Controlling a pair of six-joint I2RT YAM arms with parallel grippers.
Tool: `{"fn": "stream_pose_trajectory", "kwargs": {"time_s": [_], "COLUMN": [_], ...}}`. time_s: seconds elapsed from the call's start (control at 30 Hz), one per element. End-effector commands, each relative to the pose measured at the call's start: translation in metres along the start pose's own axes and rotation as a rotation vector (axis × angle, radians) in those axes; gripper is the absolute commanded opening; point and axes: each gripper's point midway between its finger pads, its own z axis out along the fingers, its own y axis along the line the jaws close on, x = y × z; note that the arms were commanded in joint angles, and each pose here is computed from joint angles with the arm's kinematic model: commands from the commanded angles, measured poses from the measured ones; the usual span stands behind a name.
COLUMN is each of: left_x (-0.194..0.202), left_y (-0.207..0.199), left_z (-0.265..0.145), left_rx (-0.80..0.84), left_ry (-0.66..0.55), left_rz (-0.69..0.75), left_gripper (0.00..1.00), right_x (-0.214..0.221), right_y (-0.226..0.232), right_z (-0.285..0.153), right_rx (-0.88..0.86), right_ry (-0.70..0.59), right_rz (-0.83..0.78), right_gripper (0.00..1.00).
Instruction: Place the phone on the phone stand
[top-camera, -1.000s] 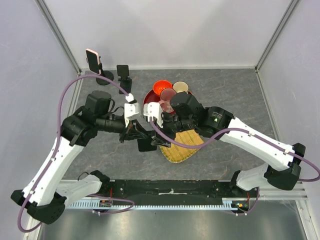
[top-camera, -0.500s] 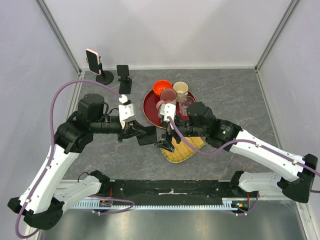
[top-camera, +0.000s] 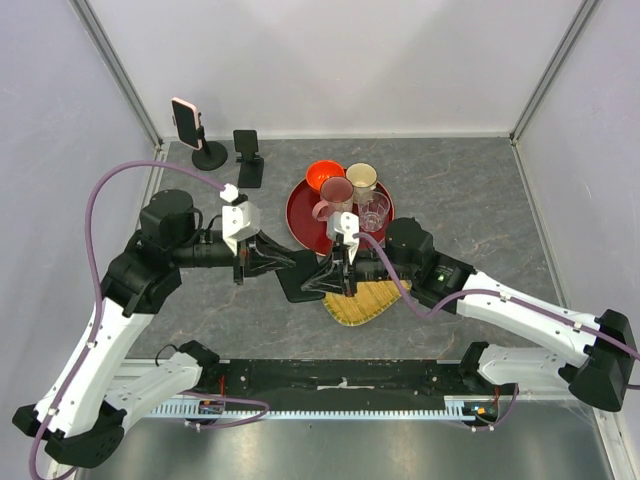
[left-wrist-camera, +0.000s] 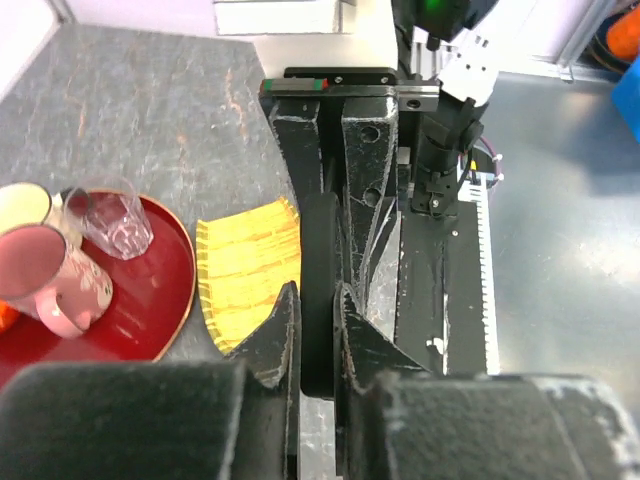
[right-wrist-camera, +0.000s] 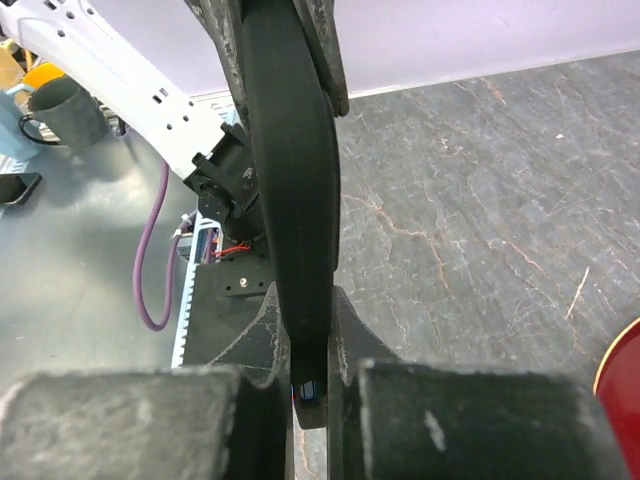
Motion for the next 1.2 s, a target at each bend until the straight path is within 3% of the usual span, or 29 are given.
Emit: {"fn": "stream_pose_trajectory", "kwargs": {"time_s": [0.0, 0.03, 0.1, 0.13, 0.27, 0.4, 0.53, 0.8, 1.03, 1.17], "left_x": [-0.033, -0.034, -0.031, -0.033, -0.020, -0.008, -0.007, -0.005, -0.002, -0.009], "left_y": [0.015, 0.033, 0.045, 0.055, 0.063, 0.071, 0.092, 0.119, 0.126, 0.119], "left_z": [-0.001, -0.004, -0.010, -0.017, -0.036, -0.039, -0.036, -0.038, -0.028, -0.017], "left_rx": [-0.099, -0.223, -0.331, -0.416, -0.585, -0.663, -0.727, -0.834, -0.838, -0.758], "left_ry": [-0.111, -0.119, -0.121, -0.123, -0.117, -0.147, -0.199, -0.188, -0.177, -0.185], "left_rz": [-0.023, -0.119, -0.286, -0.327, -0.517, -0.636, -0.630, -0.590, -0.568, -0.513], "left_gripper": [0.13, 0.25, 0.73, 0.89, 0.93, 0.94, 0.94, 0.94, 0.93, 0.92], "right_x": [-0.046, -0.045, -0.043, -0.044, -0.054, -0.067, -0.072, -0.076, -0.072, -0.072], "right_y": [0.006, -0.006, -0.020, -0.028, -0.061, -0.073, -0.078, -0.086, -0.090, -0.093], "right_z": [0.001, 0.002, 0.001, 0.000, -0.007, 0.007, 0.023, 0.040, 0.049, 0.051], "right_rx": [-0.014, 0.053, 0.134, 0.177, 0.378, 0.432, 0.469, 0.551, 0.590, 0.601], "right_ry": [-0.175, -0.179, -0.172, -0.175, -0.205, -0.228, -0.231, -0.212, -0.188, -0.189], "right_rz": [0.021, 0.032, 0.041, 0.036, 0.042, 0.057, 0.066, 0.050, 0.044, 0.053], "right_gripper": [0.00, 0.00, 0.00, 0.00, 0.00, 0.00, 0.00, 0.00, 0.00, 0.00]}}
